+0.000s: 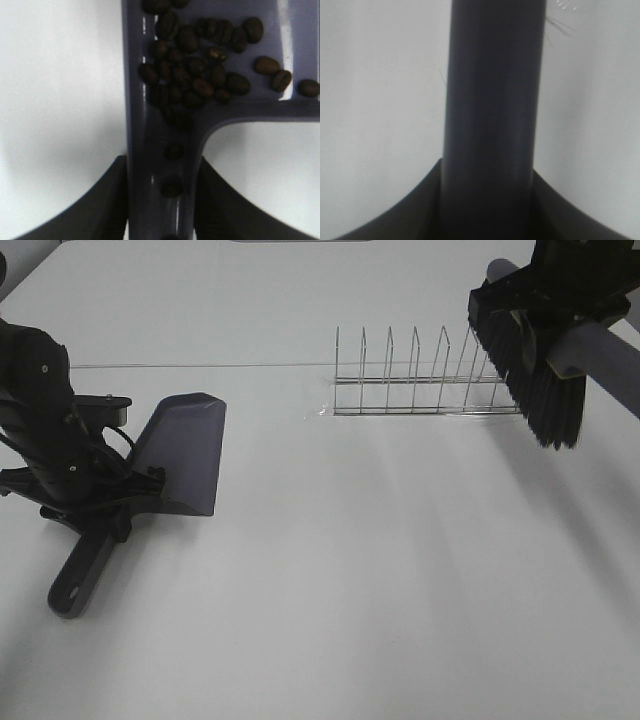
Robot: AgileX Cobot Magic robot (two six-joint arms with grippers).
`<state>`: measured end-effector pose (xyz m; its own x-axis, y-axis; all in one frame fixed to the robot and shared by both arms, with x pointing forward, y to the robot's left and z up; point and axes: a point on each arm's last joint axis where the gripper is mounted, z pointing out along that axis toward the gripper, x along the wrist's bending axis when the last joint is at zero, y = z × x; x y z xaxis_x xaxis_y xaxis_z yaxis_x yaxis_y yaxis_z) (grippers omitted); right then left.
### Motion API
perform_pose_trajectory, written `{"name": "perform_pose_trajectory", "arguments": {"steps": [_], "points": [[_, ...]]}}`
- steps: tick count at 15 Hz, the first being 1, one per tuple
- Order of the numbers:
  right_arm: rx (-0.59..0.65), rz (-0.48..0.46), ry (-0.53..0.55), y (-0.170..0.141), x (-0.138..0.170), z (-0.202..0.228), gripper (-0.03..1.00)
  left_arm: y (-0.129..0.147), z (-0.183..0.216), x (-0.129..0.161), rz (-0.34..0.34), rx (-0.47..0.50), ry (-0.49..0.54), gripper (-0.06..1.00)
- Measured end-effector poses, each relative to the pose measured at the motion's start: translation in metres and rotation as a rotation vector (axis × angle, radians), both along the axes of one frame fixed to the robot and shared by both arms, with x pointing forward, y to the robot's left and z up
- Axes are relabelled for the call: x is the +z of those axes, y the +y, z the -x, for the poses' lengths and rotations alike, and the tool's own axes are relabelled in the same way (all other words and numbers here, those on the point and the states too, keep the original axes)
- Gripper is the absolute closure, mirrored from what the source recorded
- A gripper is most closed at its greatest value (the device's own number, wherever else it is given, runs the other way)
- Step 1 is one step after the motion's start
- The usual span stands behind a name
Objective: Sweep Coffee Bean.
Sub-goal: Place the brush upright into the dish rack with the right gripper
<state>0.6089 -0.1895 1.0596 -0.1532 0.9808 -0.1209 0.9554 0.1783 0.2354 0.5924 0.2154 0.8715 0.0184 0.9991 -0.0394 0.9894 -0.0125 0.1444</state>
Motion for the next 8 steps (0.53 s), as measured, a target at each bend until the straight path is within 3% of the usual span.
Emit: {"name": "perform_pose_trajectory", "arguments": {"steps": [8], "points": [[0.015,0.123,0.184,0.003,-0.086,-0.024,0.62,0.000,0.000,0.000,0.000,0.000,0.001,0.59]]}}
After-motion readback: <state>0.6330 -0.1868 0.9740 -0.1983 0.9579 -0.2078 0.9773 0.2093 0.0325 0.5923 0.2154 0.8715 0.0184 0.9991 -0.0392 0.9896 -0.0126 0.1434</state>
